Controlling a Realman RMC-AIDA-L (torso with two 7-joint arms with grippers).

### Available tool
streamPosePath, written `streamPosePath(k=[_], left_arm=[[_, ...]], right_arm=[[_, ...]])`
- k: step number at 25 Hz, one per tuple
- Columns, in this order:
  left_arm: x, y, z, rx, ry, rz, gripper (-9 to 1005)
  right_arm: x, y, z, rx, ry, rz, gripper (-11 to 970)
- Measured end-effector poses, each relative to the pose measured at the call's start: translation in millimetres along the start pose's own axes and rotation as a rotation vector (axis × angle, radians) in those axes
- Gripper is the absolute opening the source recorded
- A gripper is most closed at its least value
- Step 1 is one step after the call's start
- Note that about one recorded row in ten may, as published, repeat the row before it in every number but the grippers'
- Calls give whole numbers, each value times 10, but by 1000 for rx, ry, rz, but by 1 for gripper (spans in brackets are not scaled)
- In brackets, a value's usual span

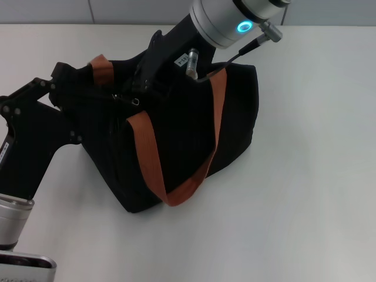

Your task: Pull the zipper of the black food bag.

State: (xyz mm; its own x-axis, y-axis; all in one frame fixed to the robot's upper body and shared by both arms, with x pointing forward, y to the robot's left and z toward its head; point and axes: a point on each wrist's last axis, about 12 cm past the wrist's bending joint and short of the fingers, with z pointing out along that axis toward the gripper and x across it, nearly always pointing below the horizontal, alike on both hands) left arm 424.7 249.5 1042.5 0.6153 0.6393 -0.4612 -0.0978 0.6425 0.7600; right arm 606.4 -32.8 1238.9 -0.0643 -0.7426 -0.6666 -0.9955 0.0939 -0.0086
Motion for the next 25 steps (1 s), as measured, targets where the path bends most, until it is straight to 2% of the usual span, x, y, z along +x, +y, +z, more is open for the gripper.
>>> streamPosePath(k=[4, 15, 25], left_arm=[[1, -2, -7, 2, 3, 0, 69], [3, -7, -43, 9, 18, 0, 71], [6, -11, -49, 13, 22, 0, 72]], right_arm=[[5, -2, -30, 9, -2, -19, 0], [32, -17, -67, 11, -3, -16, 22], [30, -41, -176, -13, -31, 44, 41]])
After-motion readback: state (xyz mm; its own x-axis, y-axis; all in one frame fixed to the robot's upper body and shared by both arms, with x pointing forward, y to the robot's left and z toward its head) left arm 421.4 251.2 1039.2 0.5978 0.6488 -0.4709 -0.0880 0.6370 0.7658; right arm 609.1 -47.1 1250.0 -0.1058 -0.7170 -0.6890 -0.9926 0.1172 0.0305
